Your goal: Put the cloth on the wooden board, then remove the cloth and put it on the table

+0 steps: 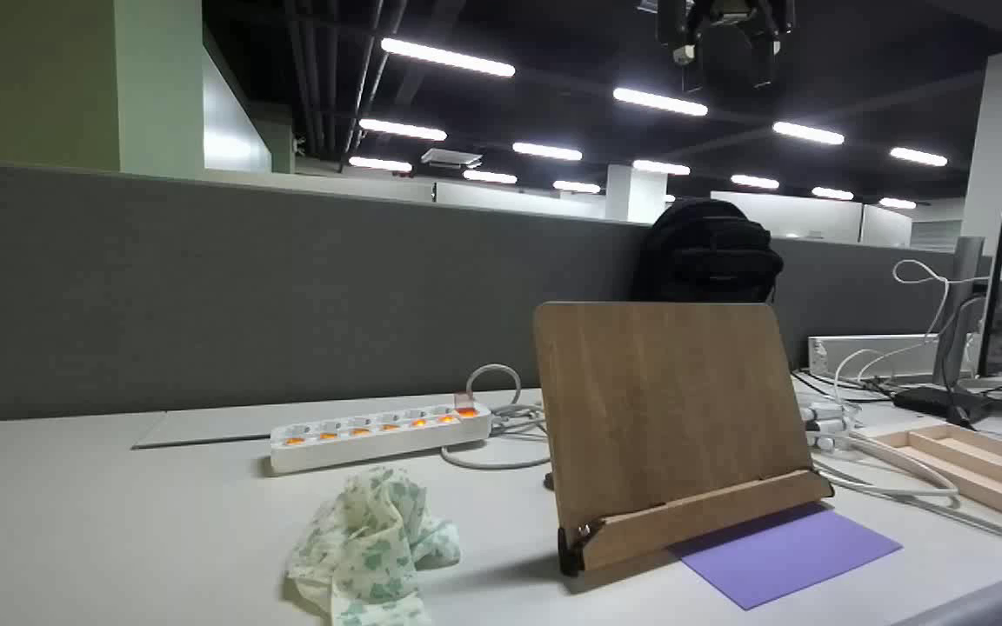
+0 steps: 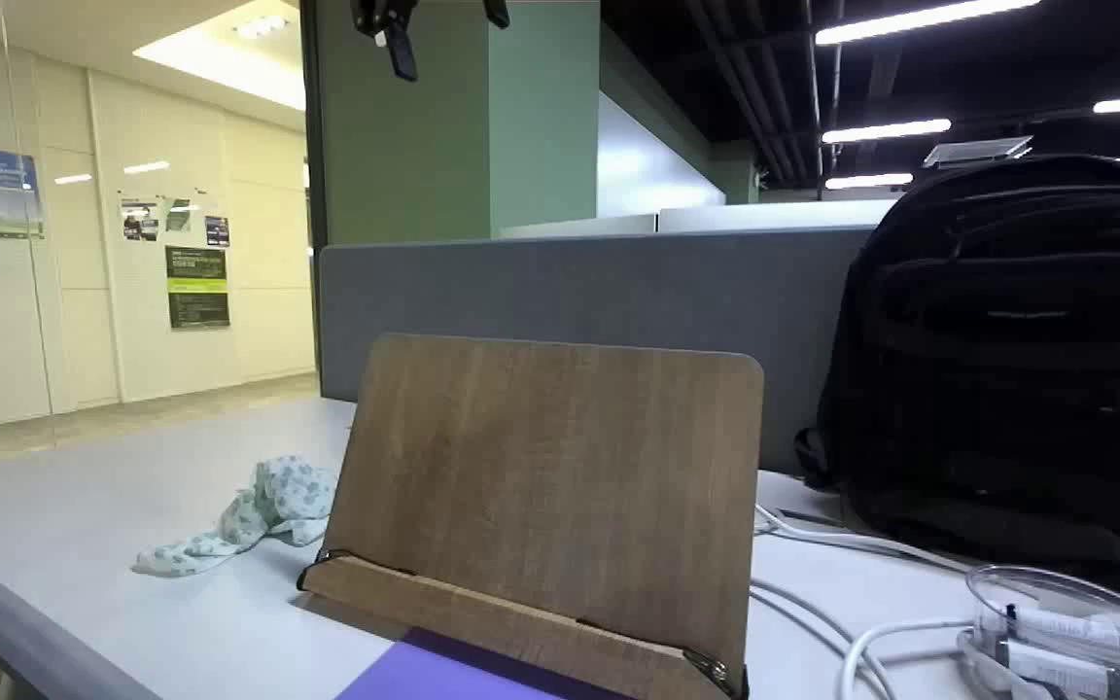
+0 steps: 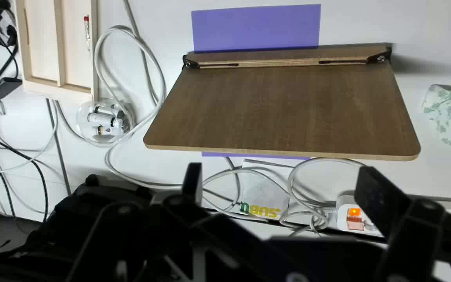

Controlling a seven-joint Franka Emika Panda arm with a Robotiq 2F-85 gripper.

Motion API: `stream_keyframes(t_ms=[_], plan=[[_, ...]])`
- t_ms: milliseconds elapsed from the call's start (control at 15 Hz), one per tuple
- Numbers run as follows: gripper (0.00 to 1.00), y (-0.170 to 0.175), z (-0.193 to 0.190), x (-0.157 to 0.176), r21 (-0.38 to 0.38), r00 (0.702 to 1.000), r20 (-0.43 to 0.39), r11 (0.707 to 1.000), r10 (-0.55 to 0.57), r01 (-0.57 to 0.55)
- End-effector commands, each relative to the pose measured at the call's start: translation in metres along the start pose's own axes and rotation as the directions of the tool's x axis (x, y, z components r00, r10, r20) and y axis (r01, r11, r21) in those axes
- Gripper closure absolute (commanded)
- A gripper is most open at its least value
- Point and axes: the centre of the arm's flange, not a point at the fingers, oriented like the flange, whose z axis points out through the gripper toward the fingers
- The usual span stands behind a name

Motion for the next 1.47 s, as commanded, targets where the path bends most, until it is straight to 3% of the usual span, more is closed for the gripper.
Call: stream_keyframes(t_ms=[0, 533, 667, 1067, 1400], plan=[[0.0, 0.0, 0.0, 0.0, 0.0, 1.0, -0.001, 1.0, 0.0, 0.0], [0.0, 0.0, 0.0, 0.0, 0.0, 1.0, -0.002, 1.0, 0.0, 0.0], [0.0, -0.017, 0.007, 0.003, 0.003, 0.999, 0.012, 0.999, -0.036, 0.036], [0.0, -0.131, 0.058, 0.003, 0.024, 0.965, 0.083, 0.968, -0.25, 0.249], [0.0, -0.226, 0.101, -0.011, -0.006, 0.921, 0.029, 0.921, -0.388, 0.389]])
